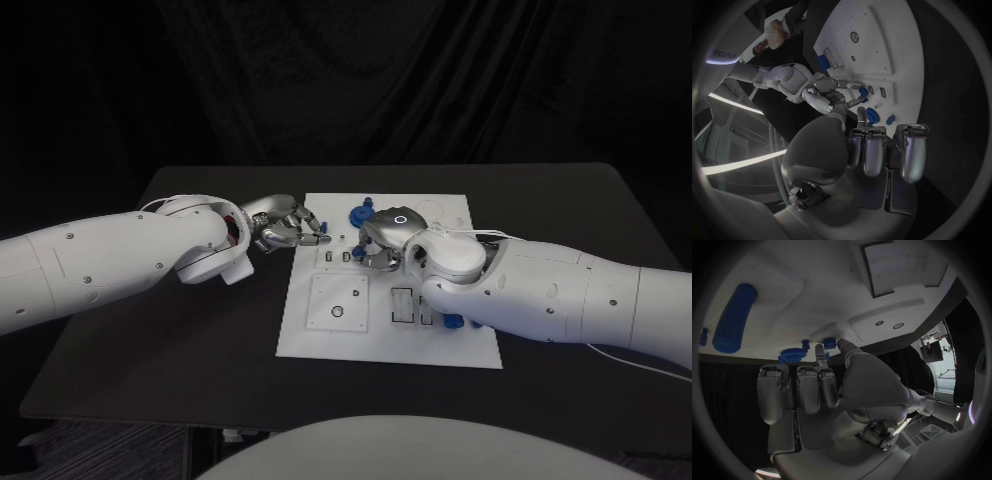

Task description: Assemble the parts on the task board

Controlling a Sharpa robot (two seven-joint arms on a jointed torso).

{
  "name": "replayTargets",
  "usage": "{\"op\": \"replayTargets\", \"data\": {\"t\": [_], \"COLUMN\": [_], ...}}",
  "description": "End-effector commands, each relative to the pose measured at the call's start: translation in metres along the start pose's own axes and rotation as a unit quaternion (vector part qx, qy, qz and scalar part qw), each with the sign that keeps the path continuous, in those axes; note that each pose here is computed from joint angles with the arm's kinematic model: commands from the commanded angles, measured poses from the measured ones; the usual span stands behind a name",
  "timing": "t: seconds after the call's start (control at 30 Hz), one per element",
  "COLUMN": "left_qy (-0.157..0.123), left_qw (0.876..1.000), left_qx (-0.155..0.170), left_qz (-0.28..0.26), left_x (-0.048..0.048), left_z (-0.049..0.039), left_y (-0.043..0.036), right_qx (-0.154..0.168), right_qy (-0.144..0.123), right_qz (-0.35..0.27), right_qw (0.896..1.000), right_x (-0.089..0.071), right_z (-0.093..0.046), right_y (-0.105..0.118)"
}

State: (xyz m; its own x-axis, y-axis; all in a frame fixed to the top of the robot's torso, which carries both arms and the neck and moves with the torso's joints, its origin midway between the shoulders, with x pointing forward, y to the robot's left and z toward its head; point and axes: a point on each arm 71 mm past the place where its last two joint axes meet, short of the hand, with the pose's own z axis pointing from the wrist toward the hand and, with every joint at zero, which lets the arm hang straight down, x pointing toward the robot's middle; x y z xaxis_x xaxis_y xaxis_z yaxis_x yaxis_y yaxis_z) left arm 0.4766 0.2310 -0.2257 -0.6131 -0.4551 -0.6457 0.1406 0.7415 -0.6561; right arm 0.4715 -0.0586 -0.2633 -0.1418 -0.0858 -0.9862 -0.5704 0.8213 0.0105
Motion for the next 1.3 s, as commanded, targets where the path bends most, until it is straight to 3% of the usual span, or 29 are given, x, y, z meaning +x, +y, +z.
{"op": "replayTargets", "data": {"t": [0.03,0.77,1.0,1.3], "left_qy": [0.006,0.010,0.011,0.014], "left_qw": [1.000,1.000,1.000,1.000], "left_qx": [0.004,0.001,0.000,0.000], "left_qz": [-0.003,-0.002,-0.002,-0.001], "left_x": [0.0002,0.0001,0.0003,0.0007], "left_z": [0.0006,0.0022,0.0033,0.0041], "left_y": [-0.0013,-0.0001,-0.0002,-0.0003], "right_qx": [-0.009,-0.024,-0.025,-0.037], "right_qy": [0.000,-0.012,-0.033,-0.080], "right_qz": [-0.004,-0.002,0.004,0.022], "right_qw": [1.000,1.000,0.999,0.996], "right_x": [0.001,0.002,0.000,-0.009], "right_z": [0.001,0.005,0.002,-0.007], "right_y": [0.001,0.002,-0.003,-0.008]}}
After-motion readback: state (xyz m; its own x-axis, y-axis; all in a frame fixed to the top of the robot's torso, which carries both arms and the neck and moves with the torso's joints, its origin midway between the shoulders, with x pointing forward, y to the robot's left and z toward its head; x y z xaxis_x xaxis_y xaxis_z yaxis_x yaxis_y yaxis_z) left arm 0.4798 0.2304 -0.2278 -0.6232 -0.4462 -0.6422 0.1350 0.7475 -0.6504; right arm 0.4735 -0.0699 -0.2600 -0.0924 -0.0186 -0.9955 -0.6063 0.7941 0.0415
